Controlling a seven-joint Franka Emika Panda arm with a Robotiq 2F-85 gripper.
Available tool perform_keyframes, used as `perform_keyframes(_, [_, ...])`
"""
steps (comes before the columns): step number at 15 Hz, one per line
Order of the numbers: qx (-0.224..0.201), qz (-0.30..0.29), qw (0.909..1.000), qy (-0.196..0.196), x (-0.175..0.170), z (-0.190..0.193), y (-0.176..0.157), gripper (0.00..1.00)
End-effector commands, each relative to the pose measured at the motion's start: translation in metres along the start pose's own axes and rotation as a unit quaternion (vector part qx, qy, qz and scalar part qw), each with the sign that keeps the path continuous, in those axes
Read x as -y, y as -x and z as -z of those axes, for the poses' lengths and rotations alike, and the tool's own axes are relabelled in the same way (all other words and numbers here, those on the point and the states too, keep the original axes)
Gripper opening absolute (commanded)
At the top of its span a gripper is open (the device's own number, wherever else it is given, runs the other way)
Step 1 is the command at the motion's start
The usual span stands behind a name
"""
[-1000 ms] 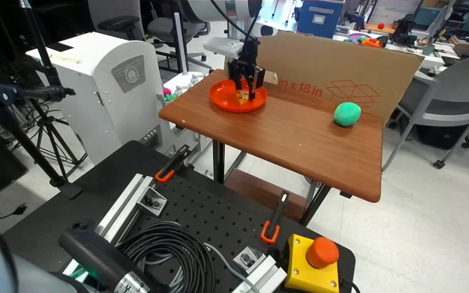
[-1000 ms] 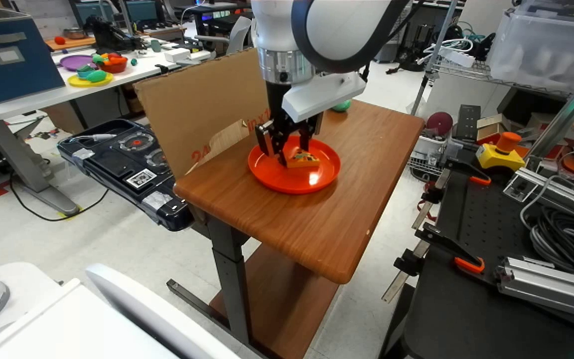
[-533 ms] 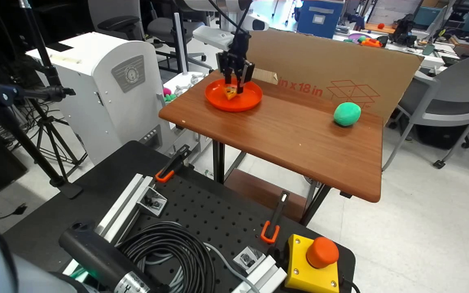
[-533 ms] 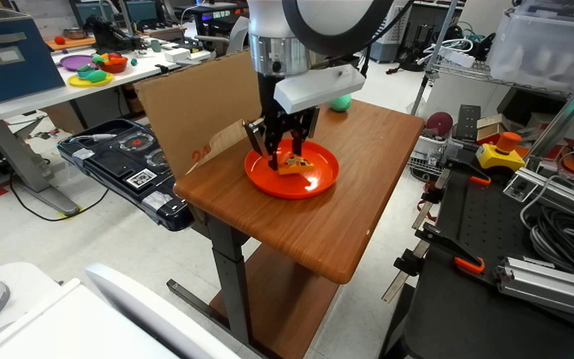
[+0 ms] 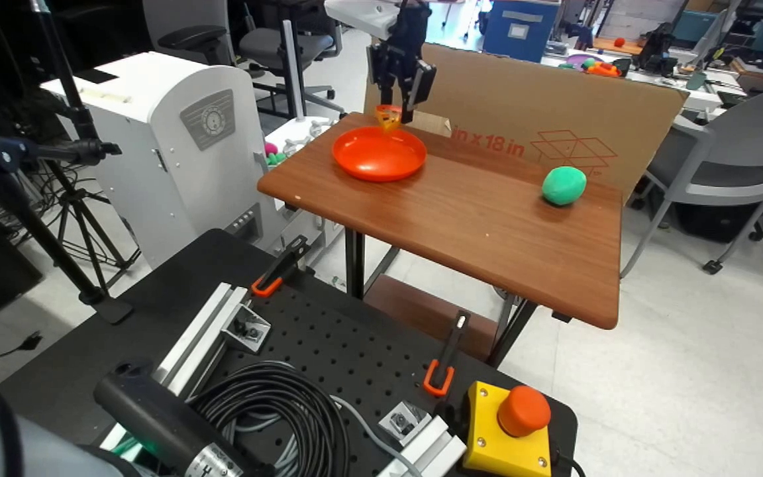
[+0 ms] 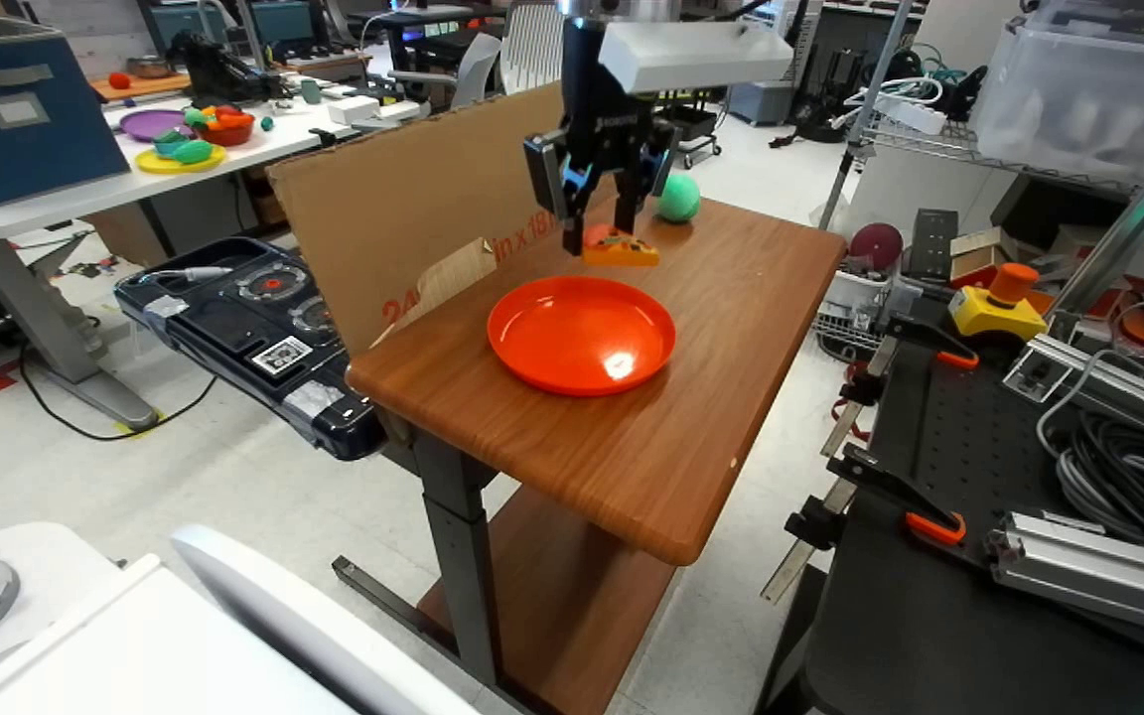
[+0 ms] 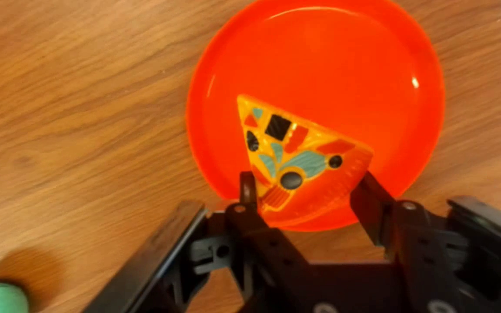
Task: Pick the pizza on the plate and put it on the table
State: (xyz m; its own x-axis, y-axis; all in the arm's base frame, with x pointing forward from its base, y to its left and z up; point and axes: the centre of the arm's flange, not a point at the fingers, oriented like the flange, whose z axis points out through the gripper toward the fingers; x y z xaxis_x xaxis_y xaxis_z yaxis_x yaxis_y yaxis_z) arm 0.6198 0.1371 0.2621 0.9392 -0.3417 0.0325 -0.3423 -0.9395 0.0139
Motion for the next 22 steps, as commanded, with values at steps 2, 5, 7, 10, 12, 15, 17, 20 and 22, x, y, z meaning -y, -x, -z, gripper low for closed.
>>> perform_keyframes(2, [0.000, -0.067, 0.9977, 0.001, -0.077, 0.015, -0.028, 0.31])
perform_keyframes(5, [0.013, -0.114, 0.9933, 0.015, -0.129, 0.005, -0.054, 0.31])
perform_keyframes(7, [0.031, -0.141, 0.9891, 0.029, -0.158, -0.009, -0.066, 0.31])
perform_keyframes(10, [0.044, -0.165, 0.9839, 0.051, -0.192, -0.030, -0.070, 0.31])
perform_keyframes(12, [0.047, -0.179, 0.9810, 0.058, -0.209, -0.047, -0.073, 0.31])
perform_keyframes(15, [0.049, -0.193, 0.9773, 0.071, -0.229, -0.079, -0.074, 0.31])
perform_keyframes(17, [0.052, -0.193, 0.9760, 0.087, -0.236, -0.096, -0.069, 0.31])
perform_keyframes(20, [0.055, -0.184, 0.9761, 0.101, -0.241, -0.110, -0.063, 0.31])
perform_keyframes(22, [0.063, -0.179, 0.9763, 0.103, -0.240, -0.106, -0.057, 0.81])
